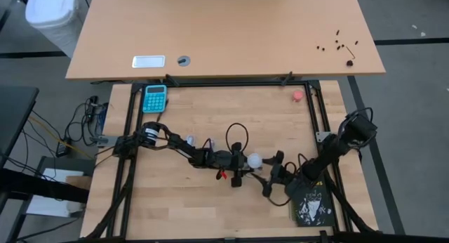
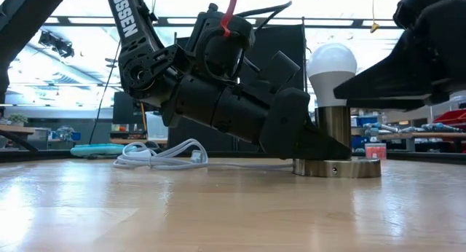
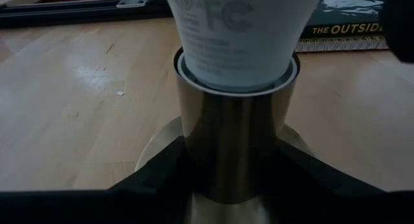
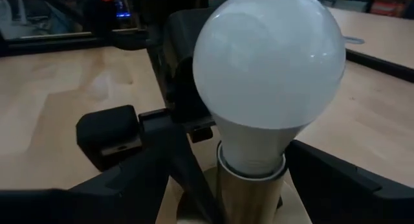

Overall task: Screw lightbulb
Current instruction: Remove the lightbulb from the lamp

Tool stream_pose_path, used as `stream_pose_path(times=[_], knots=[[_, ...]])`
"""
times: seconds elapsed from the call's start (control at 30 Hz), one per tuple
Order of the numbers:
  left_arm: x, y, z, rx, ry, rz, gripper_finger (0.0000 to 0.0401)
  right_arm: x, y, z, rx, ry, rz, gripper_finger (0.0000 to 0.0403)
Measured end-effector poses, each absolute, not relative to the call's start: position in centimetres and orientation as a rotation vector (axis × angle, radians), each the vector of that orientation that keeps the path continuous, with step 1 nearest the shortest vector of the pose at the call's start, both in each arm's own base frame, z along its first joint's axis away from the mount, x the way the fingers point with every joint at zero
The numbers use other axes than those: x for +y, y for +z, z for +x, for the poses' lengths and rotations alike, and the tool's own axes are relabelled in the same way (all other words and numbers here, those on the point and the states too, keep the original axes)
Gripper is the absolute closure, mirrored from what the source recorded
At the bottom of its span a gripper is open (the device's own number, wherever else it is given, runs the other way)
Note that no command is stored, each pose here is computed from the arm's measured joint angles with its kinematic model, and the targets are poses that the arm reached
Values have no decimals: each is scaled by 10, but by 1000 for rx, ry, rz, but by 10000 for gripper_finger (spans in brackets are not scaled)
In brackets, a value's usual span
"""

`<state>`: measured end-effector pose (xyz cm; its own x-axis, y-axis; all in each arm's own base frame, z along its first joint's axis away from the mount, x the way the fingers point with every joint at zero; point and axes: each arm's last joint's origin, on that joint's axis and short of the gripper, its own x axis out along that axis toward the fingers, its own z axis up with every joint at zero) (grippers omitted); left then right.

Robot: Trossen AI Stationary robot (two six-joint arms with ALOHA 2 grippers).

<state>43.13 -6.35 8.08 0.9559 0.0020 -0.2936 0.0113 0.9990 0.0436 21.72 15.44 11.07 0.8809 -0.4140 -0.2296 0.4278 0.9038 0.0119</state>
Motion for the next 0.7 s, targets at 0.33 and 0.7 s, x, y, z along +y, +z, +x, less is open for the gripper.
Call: stream_pose_path(times=[0.33,0.7], knots=[[-64,81,431,300,-5,42,208,171,106,224,138,-596,0,92],[-64,81,431,298,-7,42,208,176,117,236,99,-654,20,92]])
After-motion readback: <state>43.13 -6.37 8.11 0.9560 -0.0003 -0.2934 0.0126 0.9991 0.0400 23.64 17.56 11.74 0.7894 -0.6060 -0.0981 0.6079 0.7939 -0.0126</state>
